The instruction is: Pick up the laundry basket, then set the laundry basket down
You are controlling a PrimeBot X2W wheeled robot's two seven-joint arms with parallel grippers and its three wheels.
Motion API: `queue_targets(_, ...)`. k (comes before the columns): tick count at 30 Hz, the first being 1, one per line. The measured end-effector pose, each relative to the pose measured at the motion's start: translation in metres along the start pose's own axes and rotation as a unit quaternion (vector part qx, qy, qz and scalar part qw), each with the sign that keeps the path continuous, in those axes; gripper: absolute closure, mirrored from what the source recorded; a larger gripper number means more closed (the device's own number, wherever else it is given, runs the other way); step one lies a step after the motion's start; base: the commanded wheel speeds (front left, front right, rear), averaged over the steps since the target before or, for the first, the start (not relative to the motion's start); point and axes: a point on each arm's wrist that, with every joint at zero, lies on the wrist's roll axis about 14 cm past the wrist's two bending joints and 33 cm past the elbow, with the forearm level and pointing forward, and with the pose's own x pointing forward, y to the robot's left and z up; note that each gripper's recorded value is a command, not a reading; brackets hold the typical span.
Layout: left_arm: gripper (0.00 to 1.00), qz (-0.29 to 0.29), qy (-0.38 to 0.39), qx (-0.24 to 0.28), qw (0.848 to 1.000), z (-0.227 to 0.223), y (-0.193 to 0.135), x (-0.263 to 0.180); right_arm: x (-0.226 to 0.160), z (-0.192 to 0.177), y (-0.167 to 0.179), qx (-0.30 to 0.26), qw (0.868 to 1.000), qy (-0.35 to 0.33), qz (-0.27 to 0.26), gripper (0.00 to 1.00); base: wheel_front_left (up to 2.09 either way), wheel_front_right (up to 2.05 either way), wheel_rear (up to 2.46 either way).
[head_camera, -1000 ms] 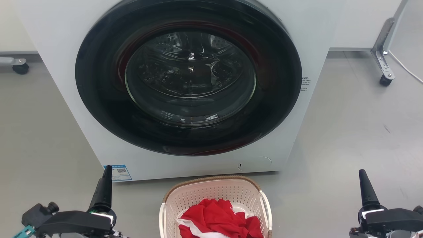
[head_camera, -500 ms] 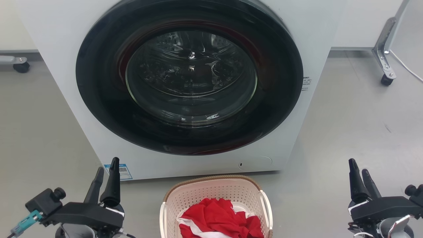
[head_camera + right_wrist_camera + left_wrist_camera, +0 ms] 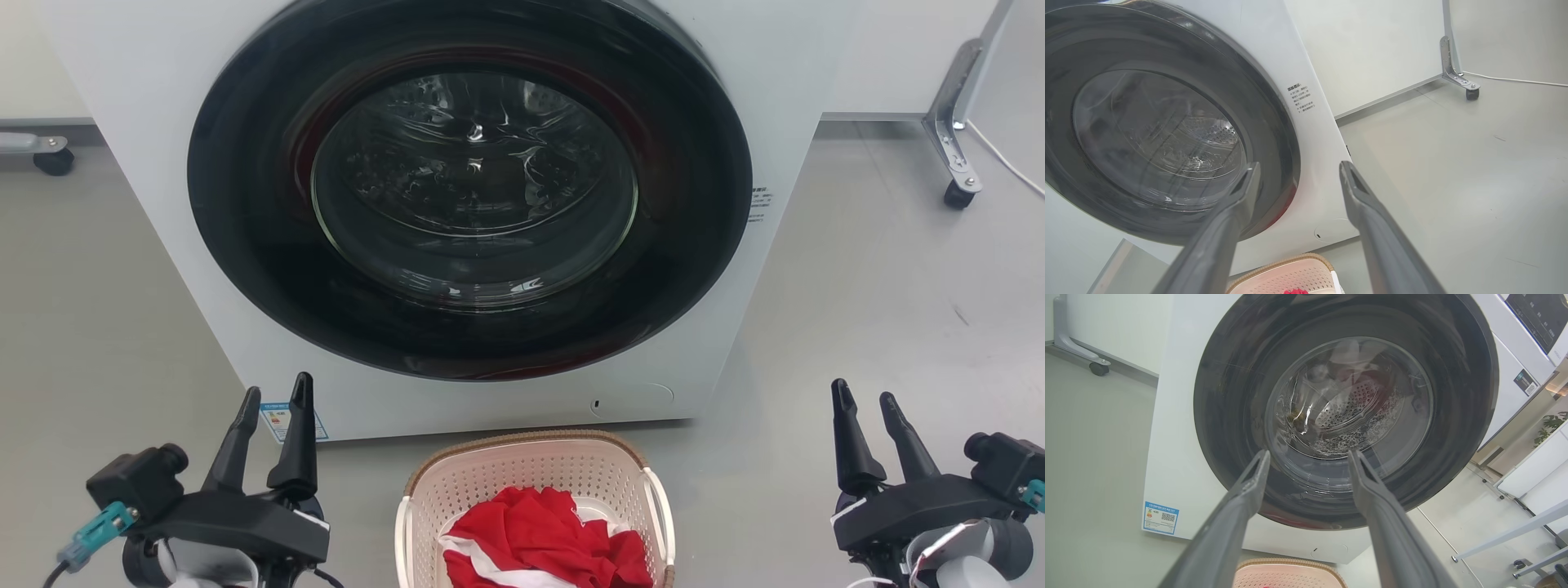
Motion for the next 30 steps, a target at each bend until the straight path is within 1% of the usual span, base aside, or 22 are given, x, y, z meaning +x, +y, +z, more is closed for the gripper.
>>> queue_targets(8, 0.0, -0.009, -0.011, 0.056, 0.998, 0.002, -0.007, 0.001, 0.001, 0.002, 0.009, -0.066, 0.998, -0.01, 0.016, 0.0, 0.0, 0.0, 0.0)
queue_targets(17, 0.0, -0.014, -0.024, 0.11, 0.994, 0.005, -0.01, 0.0, 0.003, 0.005, 0.021, -0.13, 0.99, -0.026, 0.037, 0.0, 0.0, 0.0, 0.0)
queue_targets(27, 0.0, -0.02, -0.049, 0.171, 0.984, 0.012, -0.016, -0.001, 0.003, 0.008, 0.031, -0.197, 0.978, -0.046, 0.055, 0.0, 0.0, 0.0, 0.0)
queue_targets(30, 0.0, -0.025, -0.061, 0.195, 0.979, 0.016, -0.02, -0.001, 0.003, 0.01, 0.033, -0.224, 0.971, -0.056, 0.06, 0.0, 0.0, 0.0, 0.0)
